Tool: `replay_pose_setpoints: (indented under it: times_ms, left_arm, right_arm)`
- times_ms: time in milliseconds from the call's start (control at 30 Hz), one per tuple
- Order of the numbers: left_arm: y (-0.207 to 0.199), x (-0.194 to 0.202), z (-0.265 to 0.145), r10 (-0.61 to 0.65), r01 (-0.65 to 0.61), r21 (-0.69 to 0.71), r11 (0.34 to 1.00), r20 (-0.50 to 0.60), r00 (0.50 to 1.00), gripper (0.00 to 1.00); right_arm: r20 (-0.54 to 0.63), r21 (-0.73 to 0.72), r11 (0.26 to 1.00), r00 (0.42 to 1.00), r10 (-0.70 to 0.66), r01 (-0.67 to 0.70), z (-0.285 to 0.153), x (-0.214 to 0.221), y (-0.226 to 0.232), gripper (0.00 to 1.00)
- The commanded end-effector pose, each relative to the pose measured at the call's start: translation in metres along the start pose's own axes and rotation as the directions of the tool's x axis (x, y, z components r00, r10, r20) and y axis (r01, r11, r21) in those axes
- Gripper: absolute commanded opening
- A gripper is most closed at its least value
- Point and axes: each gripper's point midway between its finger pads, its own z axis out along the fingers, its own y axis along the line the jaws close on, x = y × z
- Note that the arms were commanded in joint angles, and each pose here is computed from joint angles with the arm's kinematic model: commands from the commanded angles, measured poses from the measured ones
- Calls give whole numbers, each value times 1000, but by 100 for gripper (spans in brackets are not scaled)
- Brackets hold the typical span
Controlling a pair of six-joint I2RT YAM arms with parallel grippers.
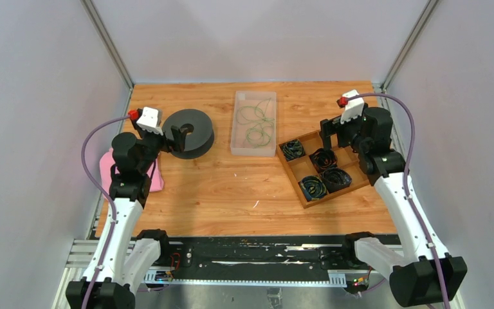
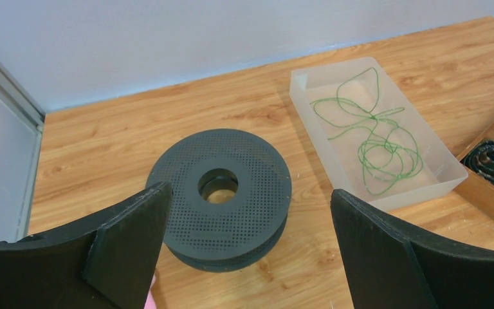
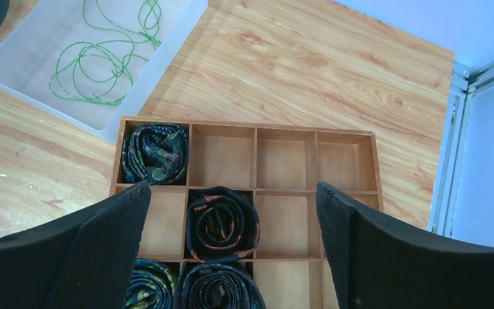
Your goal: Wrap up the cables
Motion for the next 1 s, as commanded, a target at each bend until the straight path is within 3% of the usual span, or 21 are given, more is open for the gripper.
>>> replay_pose_setpoints:
  times_ms: [0, 233, 433, 633, 967]
  left_arm:
    - [11, -4, -4, 15, -16, -55, 998, -23, 1000, 98]
    - [18, 6, 3, 14, -19, -77, 997, -71, 997, 98]
    - [16, 31, 21, -6, 1, -22, 1000, -202, 979, 98]
    - [12, 72, 47, -54, 77, 41, 996, -403, 913, 98]
    - [-1, 124, 80, 4, 75, 112, 991, -581, 814, 100]
  right_arm:
    - [71, 11, 1000, 997, -14, 13, -14, -16, 2, 98]
    - [87, -19, 999, 996, -25, 27, -15, -15, 5, 98]
    - [68, -31, 999, 997, -31, 33, -9, -7, 7, 99]
    - [46, -36, 999, 998, -38, 40, -3, 0, 7, 99]
    - [31, -43, 998, 998, -52, 54, -1, 5, 8, 99]
